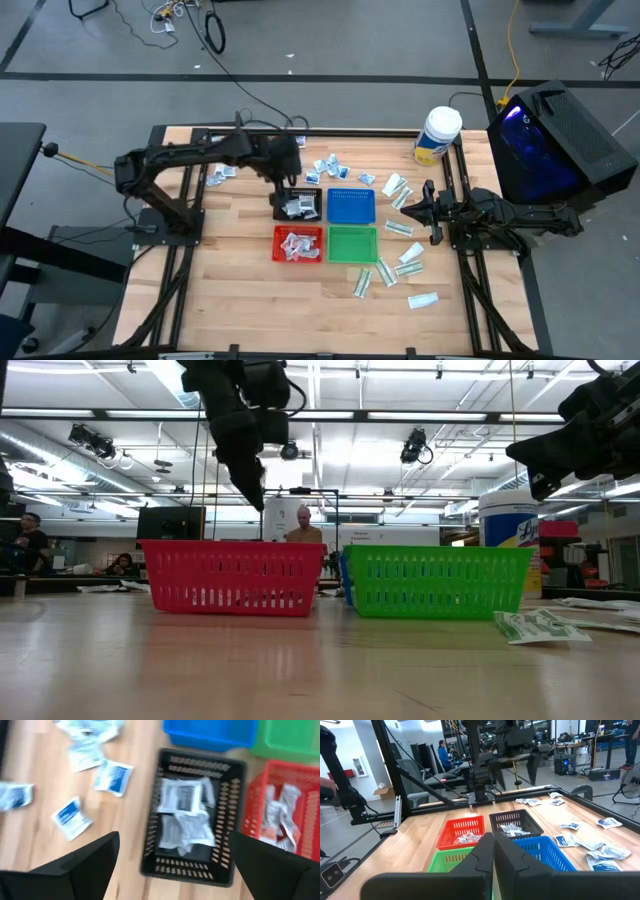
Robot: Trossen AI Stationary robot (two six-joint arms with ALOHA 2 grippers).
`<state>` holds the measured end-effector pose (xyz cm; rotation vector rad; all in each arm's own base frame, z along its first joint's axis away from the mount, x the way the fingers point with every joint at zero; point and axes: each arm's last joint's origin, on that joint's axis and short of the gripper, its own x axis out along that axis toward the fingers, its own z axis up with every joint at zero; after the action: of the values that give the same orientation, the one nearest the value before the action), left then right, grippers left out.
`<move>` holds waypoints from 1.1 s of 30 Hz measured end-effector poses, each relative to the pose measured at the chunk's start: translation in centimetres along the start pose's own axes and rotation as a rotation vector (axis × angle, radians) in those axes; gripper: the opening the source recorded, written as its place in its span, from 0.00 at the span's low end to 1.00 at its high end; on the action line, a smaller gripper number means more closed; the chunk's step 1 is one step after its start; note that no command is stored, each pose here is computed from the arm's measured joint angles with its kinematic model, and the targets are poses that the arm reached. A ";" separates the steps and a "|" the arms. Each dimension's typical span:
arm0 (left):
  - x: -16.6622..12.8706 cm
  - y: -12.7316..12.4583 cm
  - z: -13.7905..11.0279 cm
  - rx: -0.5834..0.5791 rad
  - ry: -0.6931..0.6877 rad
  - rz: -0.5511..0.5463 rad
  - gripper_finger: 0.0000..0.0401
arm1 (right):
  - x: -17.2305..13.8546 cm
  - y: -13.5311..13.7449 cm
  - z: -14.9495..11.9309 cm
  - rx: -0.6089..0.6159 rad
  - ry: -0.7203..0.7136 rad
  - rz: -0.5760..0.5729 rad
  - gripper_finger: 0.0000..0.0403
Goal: Pick & Place First Aid Supplies
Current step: Put the gray towelette pack into the black bin
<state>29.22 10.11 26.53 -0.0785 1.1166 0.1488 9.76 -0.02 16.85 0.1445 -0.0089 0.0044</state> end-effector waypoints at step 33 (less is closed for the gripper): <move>0.7 11.5 -9.1 -0.447 0.341 0.289 0.95 | 0.0 0.0 0.0 0.000 0.000 -0.001 0.04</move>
<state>19.56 20.22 22.05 -0.3519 1.4153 0.6623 9.77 -0.03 16.84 0.1447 -0.0087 0.0037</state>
